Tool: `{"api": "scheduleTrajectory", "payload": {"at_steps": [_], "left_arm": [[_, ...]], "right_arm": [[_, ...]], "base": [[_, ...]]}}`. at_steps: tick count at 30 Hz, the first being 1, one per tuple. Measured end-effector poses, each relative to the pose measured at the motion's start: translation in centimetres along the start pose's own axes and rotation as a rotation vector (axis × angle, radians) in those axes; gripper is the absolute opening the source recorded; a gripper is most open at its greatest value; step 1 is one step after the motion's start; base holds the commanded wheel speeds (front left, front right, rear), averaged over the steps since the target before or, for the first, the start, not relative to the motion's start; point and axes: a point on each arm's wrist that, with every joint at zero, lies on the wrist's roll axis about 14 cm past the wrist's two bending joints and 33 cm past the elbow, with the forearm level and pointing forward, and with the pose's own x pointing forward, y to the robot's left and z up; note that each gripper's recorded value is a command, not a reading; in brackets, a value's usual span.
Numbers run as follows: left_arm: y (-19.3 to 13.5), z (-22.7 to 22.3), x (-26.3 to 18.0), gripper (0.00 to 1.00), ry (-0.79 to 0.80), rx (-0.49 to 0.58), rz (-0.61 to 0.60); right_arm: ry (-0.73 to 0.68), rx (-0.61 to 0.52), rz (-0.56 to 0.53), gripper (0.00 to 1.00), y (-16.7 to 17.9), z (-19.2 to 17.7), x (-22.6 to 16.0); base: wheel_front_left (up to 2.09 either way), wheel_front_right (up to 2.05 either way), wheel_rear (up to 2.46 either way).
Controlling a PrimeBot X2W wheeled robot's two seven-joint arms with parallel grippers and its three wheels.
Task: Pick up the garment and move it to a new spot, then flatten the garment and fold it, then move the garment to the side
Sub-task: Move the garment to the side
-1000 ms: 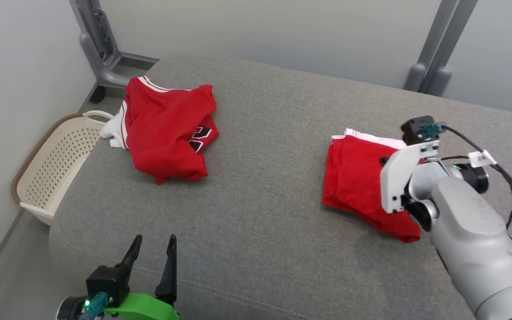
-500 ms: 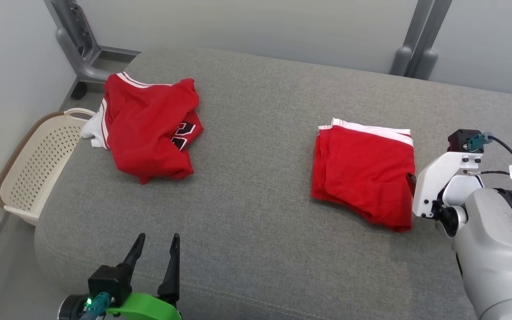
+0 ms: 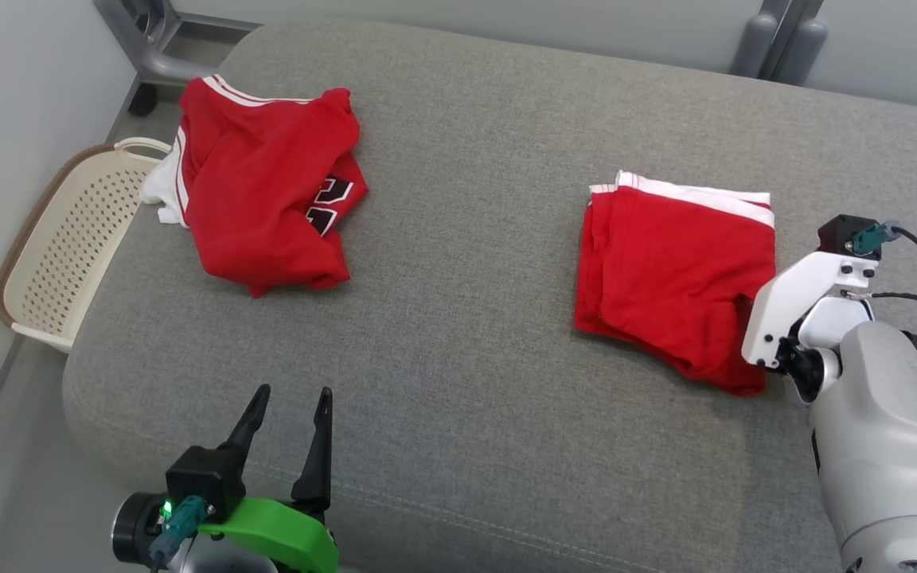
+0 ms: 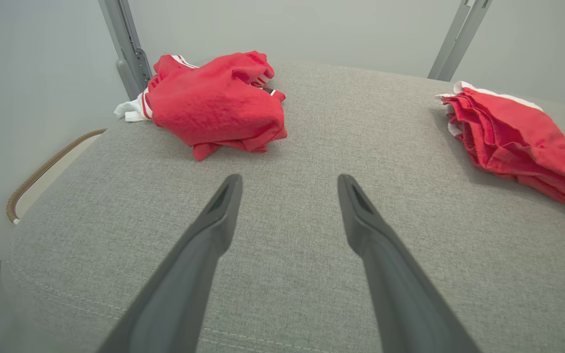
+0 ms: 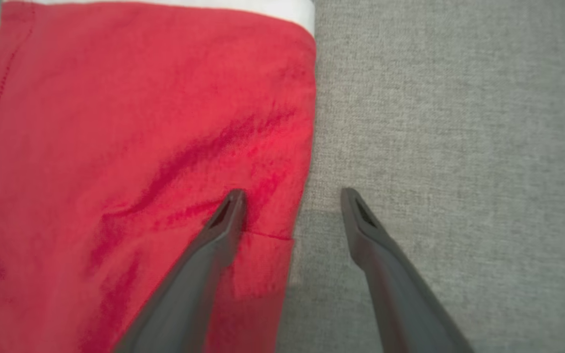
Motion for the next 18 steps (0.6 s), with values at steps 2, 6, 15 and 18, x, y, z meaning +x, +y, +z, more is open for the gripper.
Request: {"api": "scheduleTrajectory", "payload": {"at_steps": [2,6,15,18], "left_arm": [[0.1,-0.2,0.2,1.00,0.007,0.000,0.003],[0.6,-0.6,0.2,1.00,0.019,0.003,0.020],[0.6,-0.7,0.4,1.00,0.018,0.005,0.022],[0.3,-0.6,0.7,1.00,0.015,0.005,0.011]], "right_arm": [[0.010,0.020,0.004,1.00,0.1,-0.1,0.5],[0.040,0.039,0.042,0.24,1.5,-0.6,1.6],[0.034,-0.002,0.048,0.00,2.0,-0.6,1.6],[0.011,-0.043,0.044,0.00,2.0,-0.2,1.5]], "base": [[0.00,0.00,0.00],[0.00,0.00,0.00],[0.00,0.00,0.00],[0.00,0.00,0.00]]}}
